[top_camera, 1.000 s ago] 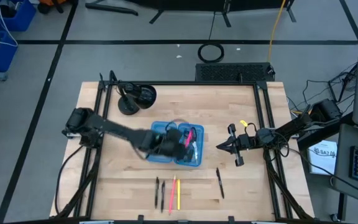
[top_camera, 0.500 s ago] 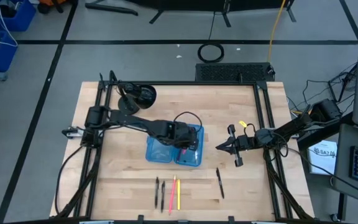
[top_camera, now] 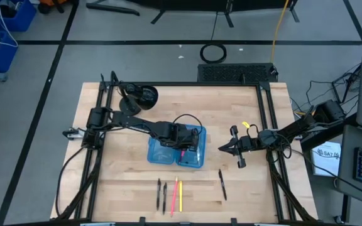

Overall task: Pick & place school supplies into a supply box
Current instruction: Put the pink pen into the blue box

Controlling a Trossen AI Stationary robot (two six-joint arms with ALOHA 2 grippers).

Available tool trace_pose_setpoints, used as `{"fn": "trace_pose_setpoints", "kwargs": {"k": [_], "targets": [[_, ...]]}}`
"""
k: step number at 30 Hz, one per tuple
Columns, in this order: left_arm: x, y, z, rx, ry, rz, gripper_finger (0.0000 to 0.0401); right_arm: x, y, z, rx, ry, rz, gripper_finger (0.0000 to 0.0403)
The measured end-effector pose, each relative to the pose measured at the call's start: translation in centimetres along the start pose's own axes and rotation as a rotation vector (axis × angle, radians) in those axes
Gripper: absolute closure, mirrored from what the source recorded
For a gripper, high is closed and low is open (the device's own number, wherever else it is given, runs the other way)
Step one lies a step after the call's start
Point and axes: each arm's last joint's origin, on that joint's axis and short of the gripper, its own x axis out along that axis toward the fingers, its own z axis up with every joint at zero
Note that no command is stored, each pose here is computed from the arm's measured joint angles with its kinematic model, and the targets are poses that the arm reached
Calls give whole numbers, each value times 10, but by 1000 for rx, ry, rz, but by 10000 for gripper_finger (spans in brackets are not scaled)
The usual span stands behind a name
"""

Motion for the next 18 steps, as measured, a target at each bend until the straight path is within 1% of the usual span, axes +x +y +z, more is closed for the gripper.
{"fn": "trace_pose_setpoints", "kwargs": {"k": [5, 9, 18], "targets": [[0, 1, 1, 7, 1, 5, 367, 0, 0, 0, 0, 0, 0, 403], [0, 1, 1, 41, -3, 6, 365, 0, 0, 0, 0, 0, 0, 403], [0, 1, 1, 75, -19, 19, 331, 0, 0, 0, 0, 0, 0, 403]]}}
